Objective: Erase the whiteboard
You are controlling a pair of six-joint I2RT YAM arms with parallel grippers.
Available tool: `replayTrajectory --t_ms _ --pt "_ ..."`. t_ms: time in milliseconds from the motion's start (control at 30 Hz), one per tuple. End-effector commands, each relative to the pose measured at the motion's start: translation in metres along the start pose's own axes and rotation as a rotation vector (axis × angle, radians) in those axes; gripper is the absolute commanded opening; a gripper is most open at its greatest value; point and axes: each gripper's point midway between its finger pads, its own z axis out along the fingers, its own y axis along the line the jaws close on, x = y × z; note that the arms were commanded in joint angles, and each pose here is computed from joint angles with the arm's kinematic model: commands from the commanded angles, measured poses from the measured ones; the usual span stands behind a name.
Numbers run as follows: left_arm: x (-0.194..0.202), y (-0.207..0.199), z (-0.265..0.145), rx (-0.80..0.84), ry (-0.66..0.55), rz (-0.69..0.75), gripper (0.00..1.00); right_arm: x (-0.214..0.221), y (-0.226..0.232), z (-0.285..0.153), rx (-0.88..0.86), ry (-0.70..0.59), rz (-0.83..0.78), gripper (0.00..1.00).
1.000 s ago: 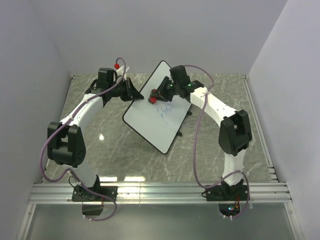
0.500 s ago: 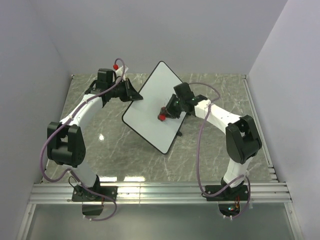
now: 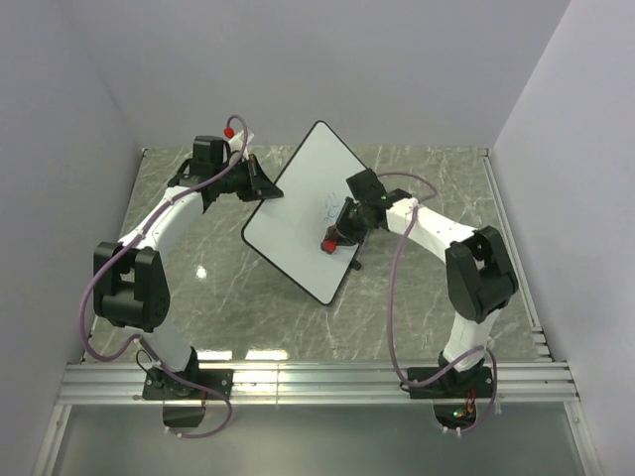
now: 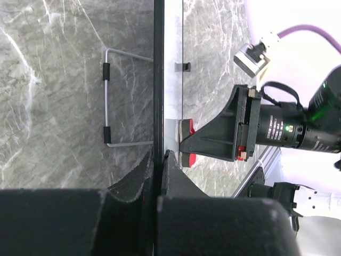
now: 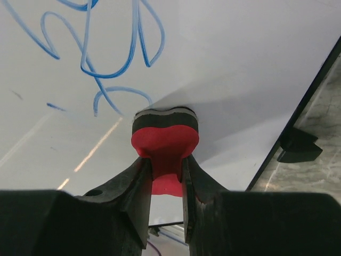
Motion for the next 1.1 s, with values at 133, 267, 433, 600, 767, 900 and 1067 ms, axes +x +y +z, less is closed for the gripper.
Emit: replayTrajectory --t_ms 133,267,433,600,767,900,1067 --pt "0.007 0.000 -0.003 -0.030 0.001 0.082 0.00 -0.049 0.035 0.022 0.033 -0.012 -0.019 0.00" --pt "0.009 -0.001 -0.006 -0.030 -0.001 0.081 0.00 -0.095 0.066 0.020 -0.015 -0.057 0.014 0.00" --pt "0.016 -0.001 -0.011 -0.036 0.003 0.081 0.00 -0.125 0.061 0.027 -0.056 -0.070 0.136 0.00" --pt "0.024 0.001 -0.013 -0.039 0.013 0.074 0.00 -0.129 0.051 0.036 -0.114 -0.056 0.233 0.00" --pt "0.024 0.001 -0.013 -0.041 0.012 0.077 0.00 -0.101 0.053 0.046 -0.165 -0.009 0.189 0.00" --pt "0.021 0.001 -0.010 -0.038 0.016 0.075 0.00 -0.054 0.047 0.049 -0.164 0.059 0.162 0.00" --pt "0.019 0.002 -0.007 -0.034 0.021 0.072 0.00 0.023 0.047 0.036 -0.207 0.156 0.099 0.00"
